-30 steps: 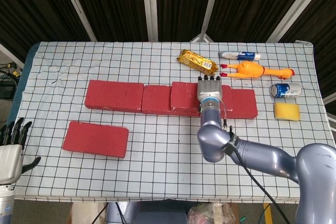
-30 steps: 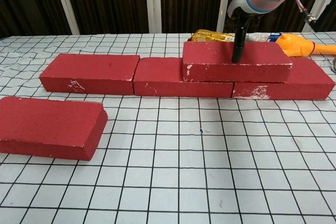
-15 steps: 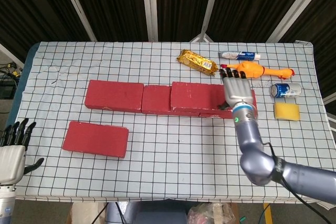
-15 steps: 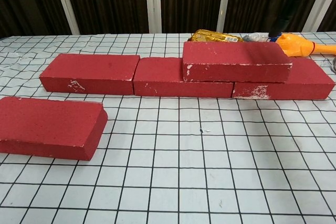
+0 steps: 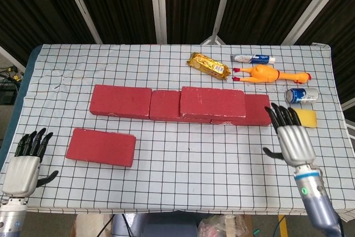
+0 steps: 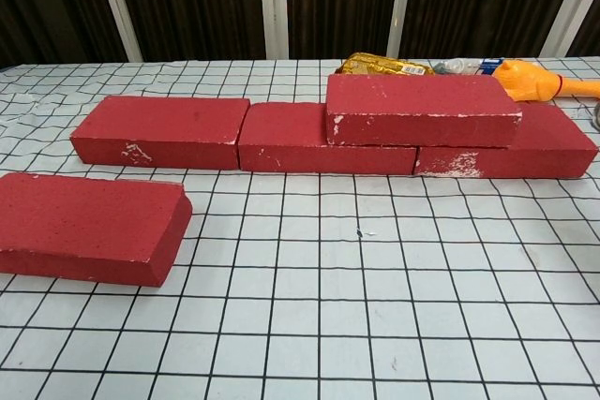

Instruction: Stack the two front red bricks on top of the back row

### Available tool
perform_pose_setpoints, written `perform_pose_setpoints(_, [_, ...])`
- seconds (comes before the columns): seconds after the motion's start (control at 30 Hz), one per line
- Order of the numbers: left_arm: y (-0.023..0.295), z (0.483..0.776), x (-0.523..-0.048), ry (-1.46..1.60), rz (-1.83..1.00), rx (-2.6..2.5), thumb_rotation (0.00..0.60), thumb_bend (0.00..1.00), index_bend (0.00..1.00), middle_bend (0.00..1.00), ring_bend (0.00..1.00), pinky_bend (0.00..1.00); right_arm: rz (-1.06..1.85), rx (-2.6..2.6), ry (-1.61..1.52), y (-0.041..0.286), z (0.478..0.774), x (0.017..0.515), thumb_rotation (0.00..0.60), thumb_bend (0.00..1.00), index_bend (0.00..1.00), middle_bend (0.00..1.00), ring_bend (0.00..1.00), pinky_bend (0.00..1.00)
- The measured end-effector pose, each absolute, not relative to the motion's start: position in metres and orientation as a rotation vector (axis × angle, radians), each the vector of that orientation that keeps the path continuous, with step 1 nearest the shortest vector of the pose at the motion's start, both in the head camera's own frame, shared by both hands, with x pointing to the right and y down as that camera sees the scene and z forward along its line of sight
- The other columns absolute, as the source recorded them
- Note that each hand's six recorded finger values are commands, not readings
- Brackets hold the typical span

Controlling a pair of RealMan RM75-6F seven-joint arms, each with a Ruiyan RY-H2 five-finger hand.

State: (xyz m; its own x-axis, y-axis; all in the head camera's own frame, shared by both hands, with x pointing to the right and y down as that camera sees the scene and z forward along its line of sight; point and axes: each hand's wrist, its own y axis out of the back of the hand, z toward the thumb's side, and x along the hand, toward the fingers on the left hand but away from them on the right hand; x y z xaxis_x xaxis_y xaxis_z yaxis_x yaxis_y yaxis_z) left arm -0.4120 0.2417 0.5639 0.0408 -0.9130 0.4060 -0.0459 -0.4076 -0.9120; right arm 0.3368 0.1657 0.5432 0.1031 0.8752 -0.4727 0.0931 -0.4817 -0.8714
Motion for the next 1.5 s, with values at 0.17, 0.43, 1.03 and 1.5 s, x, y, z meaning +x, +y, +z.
perform_pose_setpoints(0.17, [0.236, 0.569, -0.400, 0.946, -1.474, -1.637, 0.600, 0.00, 0.06, 0.00, 0.00, 0.03, 1.516, -1.741, -1.045, 0.238, 0.544, 0.366, 0.600, 0.19, 0.05, 0.00, 0.00, 0.00])
perform_pose_setpoints(0.43, [0.212, 0.587, -0.366, 0.687, -1.574, -1.816, 0.600, 0.00, 0.03, 0.00, 0.00, 0.03, 1.572, -1.727, -1.097, 0.250, 0.548, 0.380, 0.600, 0.19, 0.05, 0.00, 0.00, 0.00])
perform_pose_setpoints(1.03, [0.157, 0.614, -0.305, 0.362, -1.674, -1.887, 0.600, 0.00, 0.01, 0.00, 0.00, 0.01, 1.651, -1.730, -1.086, 0.252, 0.552, 0.387, 0.600, 0.19, 0.05, 0.00, 0.00, 0.00])
perform_pose_setpoints(1.5, [0.156, 0.635, -0.302, 0.299, -1.700, -1.827, 0.600, 0.00, 0.01, 0.00, 0.00, 0.01, 1.683, -1.732, -1.090, 0.251, 0.556, 0.386, 0.600, 0.19, 0.05, 0.00, 0.00, 0.00])
